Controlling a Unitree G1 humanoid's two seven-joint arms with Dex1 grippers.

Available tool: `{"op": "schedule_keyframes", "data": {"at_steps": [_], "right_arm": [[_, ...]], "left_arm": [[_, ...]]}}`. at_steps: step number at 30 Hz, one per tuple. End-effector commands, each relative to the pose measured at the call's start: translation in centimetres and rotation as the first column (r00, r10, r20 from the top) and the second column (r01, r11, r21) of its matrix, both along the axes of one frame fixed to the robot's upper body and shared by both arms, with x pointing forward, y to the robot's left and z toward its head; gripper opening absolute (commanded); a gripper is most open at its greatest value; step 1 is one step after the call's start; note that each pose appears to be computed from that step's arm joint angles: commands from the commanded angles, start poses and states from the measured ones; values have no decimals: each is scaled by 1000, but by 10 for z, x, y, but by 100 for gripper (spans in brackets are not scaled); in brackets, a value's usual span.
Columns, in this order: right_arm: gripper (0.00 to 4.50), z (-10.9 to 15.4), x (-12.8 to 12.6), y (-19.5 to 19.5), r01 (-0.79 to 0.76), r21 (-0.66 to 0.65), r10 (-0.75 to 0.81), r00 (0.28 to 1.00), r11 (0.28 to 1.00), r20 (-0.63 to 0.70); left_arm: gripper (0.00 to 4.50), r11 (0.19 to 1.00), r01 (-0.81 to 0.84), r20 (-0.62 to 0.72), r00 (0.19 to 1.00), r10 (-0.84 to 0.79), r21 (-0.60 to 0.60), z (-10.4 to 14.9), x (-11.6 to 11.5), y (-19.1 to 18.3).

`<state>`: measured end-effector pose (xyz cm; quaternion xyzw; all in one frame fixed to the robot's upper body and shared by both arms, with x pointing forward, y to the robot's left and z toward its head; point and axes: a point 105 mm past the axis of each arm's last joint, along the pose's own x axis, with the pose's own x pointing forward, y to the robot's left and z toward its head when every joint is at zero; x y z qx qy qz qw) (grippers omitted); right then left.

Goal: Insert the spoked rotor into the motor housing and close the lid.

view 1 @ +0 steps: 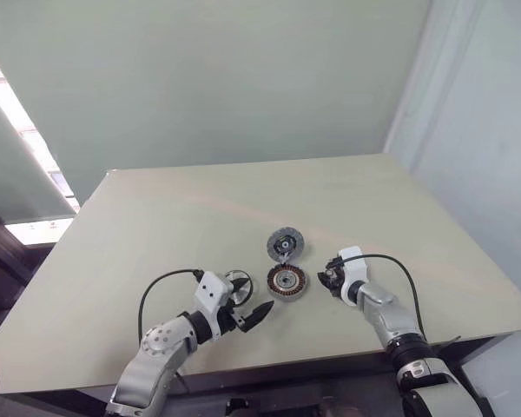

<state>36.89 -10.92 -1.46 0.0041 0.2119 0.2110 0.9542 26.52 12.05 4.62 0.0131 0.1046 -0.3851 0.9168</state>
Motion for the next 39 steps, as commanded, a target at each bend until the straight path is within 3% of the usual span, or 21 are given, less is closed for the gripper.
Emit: {"op": "schedule_keyframes", "data": {"at_steps": [1,17,39], "right_arm": [[264,9,5,-4,10,2,-10,1000,1000,27],[264,5,-5,-10,15,-5,-15,1000,1000,3],[264,6,3,-3,3,-9,-2,1000,1000,10]], "left_arm": [[450,1000,0,66,998,0,1,16,4,0],[450,1000,13,67,998,-13,-2,16,6,-2],[450,1000,15,70,997,-15,0,17,6,-3]]}}
